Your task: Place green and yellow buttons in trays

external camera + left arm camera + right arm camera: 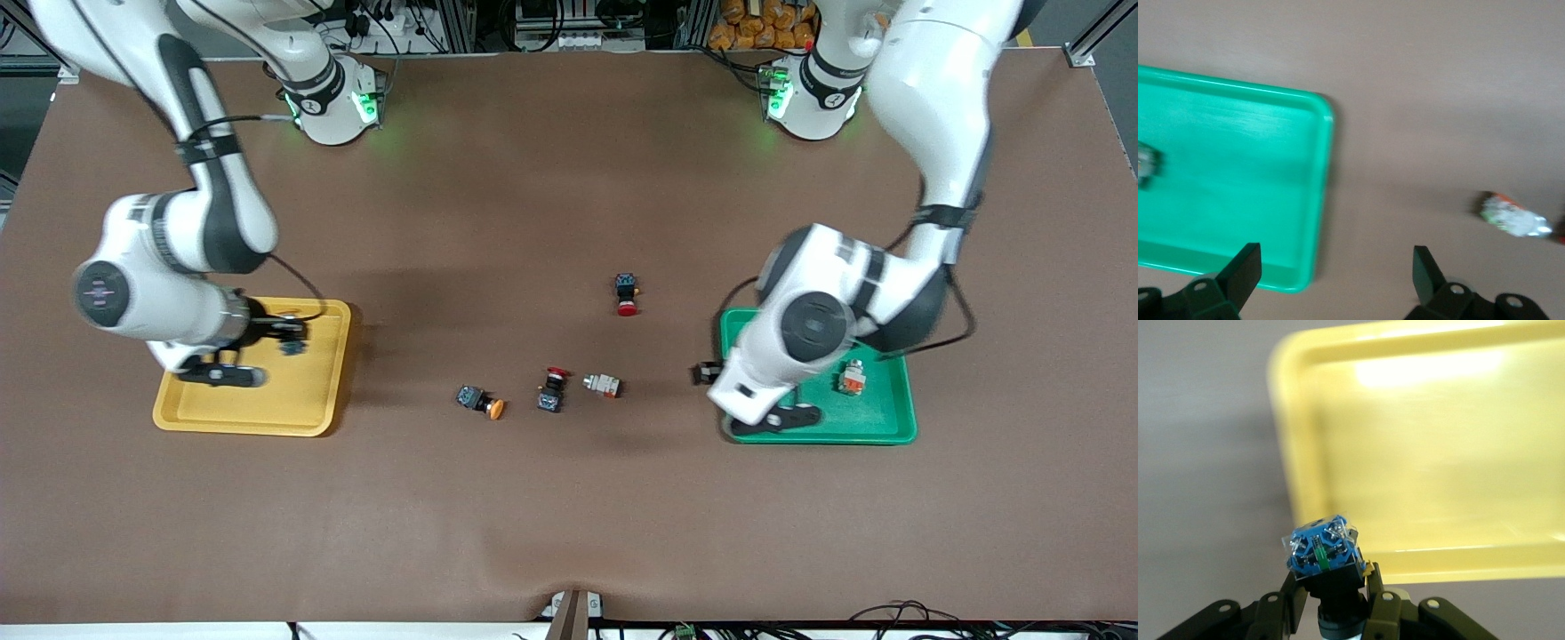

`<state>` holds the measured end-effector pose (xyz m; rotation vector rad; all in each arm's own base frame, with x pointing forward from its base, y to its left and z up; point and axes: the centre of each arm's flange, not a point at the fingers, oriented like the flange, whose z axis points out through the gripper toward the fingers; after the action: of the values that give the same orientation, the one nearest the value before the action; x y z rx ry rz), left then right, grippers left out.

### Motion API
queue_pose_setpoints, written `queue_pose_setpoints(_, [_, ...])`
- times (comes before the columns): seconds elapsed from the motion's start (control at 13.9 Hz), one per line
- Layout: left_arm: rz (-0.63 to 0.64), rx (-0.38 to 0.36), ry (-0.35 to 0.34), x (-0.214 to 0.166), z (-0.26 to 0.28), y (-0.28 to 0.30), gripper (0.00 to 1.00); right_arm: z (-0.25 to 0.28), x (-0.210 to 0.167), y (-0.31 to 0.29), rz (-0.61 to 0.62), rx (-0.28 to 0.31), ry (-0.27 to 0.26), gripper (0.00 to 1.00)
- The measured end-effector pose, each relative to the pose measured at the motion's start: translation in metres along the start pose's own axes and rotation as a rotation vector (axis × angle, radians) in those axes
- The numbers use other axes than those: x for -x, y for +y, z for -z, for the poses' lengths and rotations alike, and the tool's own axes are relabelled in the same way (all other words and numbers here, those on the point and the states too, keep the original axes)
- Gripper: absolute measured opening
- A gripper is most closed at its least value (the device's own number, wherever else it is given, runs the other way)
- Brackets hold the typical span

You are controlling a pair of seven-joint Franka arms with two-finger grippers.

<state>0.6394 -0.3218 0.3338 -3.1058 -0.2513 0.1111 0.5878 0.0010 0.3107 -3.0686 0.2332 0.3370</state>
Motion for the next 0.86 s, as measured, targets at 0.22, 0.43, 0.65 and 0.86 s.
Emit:
queue_pose_setpoints(0.22, [0.172, 0.024, 0.005, 0.023, -0.019, 0.041, 1.00, -0.016, -0.006, 0.062, -0.066, 0.011, -0.013, 0.41])
queue_pose_setpoints(0.43, [0.364, 0.050, -0.001, 0.031, -0.041, 0.061, 1.00, -0.047, -0.017, 0.128, -0.025, -0.001, -0.002, 0.41])
queue_pose_setpoints(0.65, [0.596, 0.088, -0.005, 0.041, -0.062, 0.083, 1.00, -0.084, -0.029, 0.169, -0.020, 0.005, 0.036, 0.41])
queue_pose_setpoints(0.86, [0.793, 0.106, -0.016, 0.047, -0.085, 0.095, 1.00, -0.099, -0.036, 0.160, -0.007, 0.003, 0.039, 0.47])
